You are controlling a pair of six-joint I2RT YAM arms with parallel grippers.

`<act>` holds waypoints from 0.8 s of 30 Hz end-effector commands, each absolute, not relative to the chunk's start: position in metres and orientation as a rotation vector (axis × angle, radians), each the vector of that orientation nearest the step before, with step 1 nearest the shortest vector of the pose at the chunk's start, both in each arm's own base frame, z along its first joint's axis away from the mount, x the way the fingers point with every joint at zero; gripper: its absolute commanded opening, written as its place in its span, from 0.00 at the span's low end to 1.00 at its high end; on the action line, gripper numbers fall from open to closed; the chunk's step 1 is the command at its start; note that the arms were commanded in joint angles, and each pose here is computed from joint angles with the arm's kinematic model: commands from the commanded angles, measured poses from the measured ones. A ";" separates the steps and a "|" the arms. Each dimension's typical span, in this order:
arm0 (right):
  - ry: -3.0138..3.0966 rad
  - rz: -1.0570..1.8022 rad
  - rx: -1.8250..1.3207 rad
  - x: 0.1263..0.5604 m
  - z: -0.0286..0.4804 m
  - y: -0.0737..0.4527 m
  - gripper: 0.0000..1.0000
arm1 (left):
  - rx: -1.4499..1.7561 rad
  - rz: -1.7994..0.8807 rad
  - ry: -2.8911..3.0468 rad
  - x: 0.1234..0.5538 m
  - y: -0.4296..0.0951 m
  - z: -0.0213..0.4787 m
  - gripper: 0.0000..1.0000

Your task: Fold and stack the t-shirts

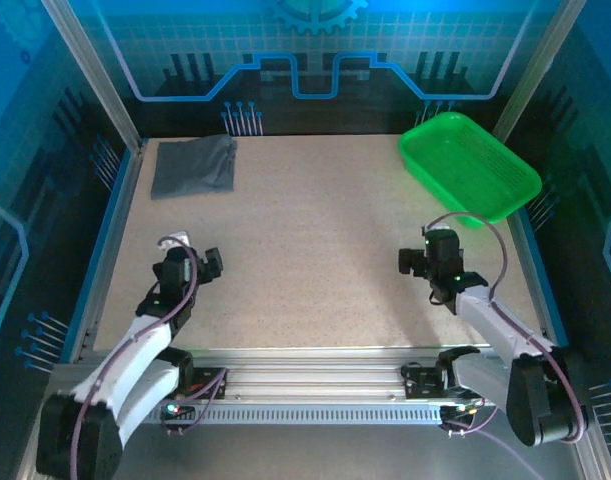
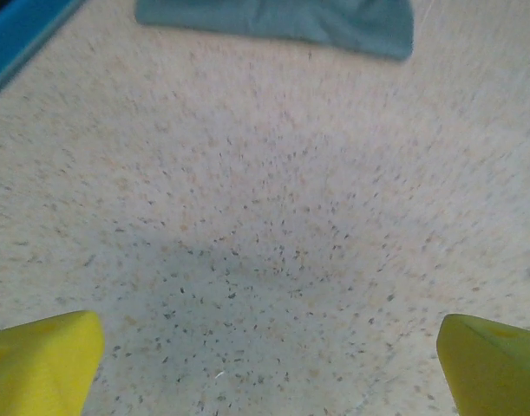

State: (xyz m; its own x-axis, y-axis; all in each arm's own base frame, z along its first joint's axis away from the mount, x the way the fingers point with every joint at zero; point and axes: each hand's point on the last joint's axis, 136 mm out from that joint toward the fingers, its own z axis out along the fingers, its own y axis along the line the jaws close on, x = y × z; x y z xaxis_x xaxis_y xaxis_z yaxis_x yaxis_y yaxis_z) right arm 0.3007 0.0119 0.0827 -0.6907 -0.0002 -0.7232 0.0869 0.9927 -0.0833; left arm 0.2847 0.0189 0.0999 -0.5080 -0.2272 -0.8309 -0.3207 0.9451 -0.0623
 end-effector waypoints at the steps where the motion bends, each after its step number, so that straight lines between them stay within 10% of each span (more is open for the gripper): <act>1: 2.098 -0.163 0.061 0.341 0.116 0.003 1.00 | -0.320 0.077 1.952 0.329 0.016 0.126 0.99; 24: 1.962 -0.013 -0.084 0.396 0.095 0.019 1.00 | -0.207 -0.064 1.850 0.385 0.020 0.095 0.99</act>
